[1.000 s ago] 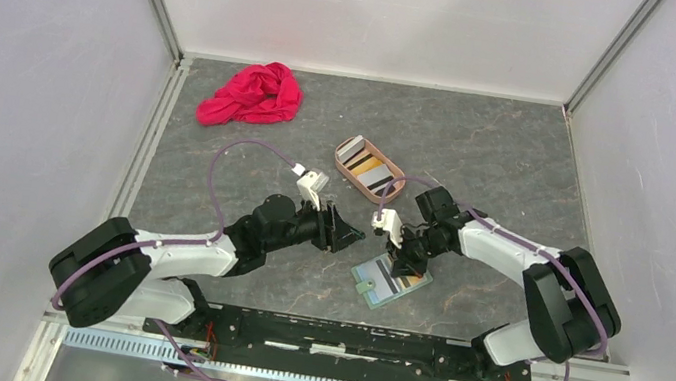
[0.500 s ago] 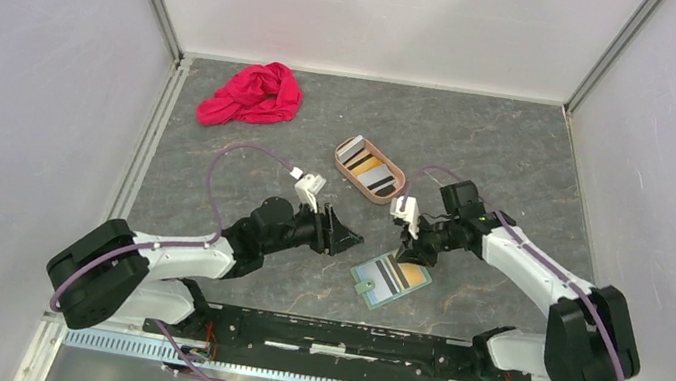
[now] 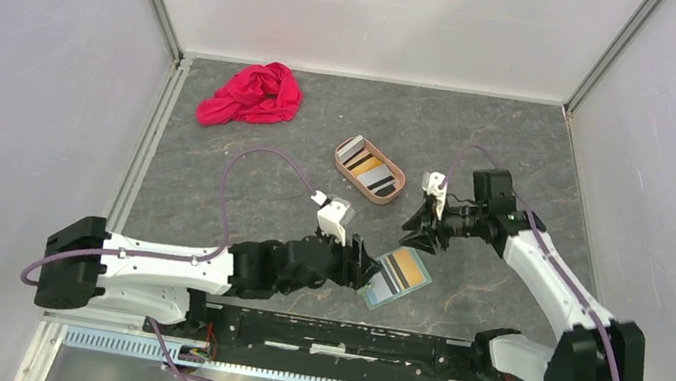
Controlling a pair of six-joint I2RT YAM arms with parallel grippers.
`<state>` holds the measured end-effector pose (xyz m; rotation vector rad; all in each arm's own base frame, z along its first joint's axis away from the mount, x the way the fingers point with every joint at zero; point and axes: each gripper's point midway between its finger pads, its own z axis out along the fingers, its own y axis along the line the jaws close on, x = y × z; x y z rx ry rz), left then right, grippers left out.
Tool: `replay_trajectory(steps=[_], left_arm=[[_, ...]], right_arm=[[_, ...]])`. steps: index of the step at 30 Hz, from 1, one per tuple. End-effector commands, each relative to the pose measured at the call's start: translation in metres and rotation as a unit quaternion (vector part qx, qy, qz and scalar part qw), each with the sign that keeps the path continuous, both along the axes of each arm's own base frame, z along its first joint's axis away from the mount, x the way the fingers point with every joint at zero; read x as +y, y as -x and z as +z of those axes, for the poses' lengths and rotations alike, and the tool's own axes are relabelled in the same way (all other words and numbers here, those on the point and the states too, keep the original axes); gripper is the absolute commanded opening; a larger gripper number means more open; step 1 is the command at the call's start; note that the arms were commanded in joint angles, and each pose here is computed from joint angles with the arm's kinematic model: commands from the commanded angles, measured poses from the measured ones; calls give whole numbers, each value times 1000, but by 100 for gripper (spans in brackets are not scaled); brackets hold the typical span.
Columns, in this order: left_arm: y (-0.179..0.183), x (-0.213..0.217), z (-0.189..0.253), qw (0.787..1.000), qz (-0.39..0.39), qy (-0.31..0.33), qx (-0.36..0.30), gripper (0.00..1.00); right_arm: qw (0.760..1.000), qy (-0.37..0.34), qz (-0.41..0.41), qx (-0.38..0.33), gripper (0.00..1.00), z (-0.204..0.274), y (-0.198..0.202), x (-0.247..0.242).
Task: Put the credit cards into the card holder
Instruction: Move the card holder to the center of the board.
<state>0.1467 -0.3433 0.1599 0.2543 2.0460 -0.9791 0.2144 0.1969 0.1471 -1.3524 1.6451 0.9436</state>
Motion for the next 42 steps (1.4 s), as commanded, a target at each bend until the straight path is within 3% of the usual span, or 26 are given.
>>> replay_trajectory(steps=[1, 6, 9, 13, 18, 22, 24, 27, 34, 37, 42], left_arm=[[-7, 11, 32, 991, 83, -56, -93, 67], [12, 13, 44, 979, 123, -74, -143, 69], [23, 29, 65, 958, 169, -95, -211, 79], [22, 37, 75, 952, 180, -100, -225, 97], [16, 72, 72, 958, 237, 9, -162, 100], [20, 83, 72, 967, 202, 83, -132, 99], [23, 82, 73, 970, 189, 88, -128, 100], [25, 72, 73, 974, 175, 37, -136, 100], [27, 23, 44, 968, 122, -152, -160, 100], [30, 4, 20, 970, 97, -176, -138, 100], [27, -22, -7, 986, 61, -146, -59, 100]], right_arm=[[997, -18, 52, 46, 46, 16, 5, 8], [999, -11, -40, 18, 45, -8, -9, -17], [998, -27, -54, 13, 45, -3, -12, -23], [998, -18, -47, 25, 45, -2, -16, -26], [998, -18, -55, 15, 44, 1, -18, -33], [997, -15, -73, -9, 44, 5, -24, -40], [997, -16, -78, -10, 45, 4, -25, -41], [997, -17, -80, -3, 45, 2, -26, -43], [997, -11, -74, 8, 45, -2, -26, -46], [997, -11, -83, -2, 45, -2, -26, -50], [996, -13, -93, 4, 45, -5, -29, -53]])
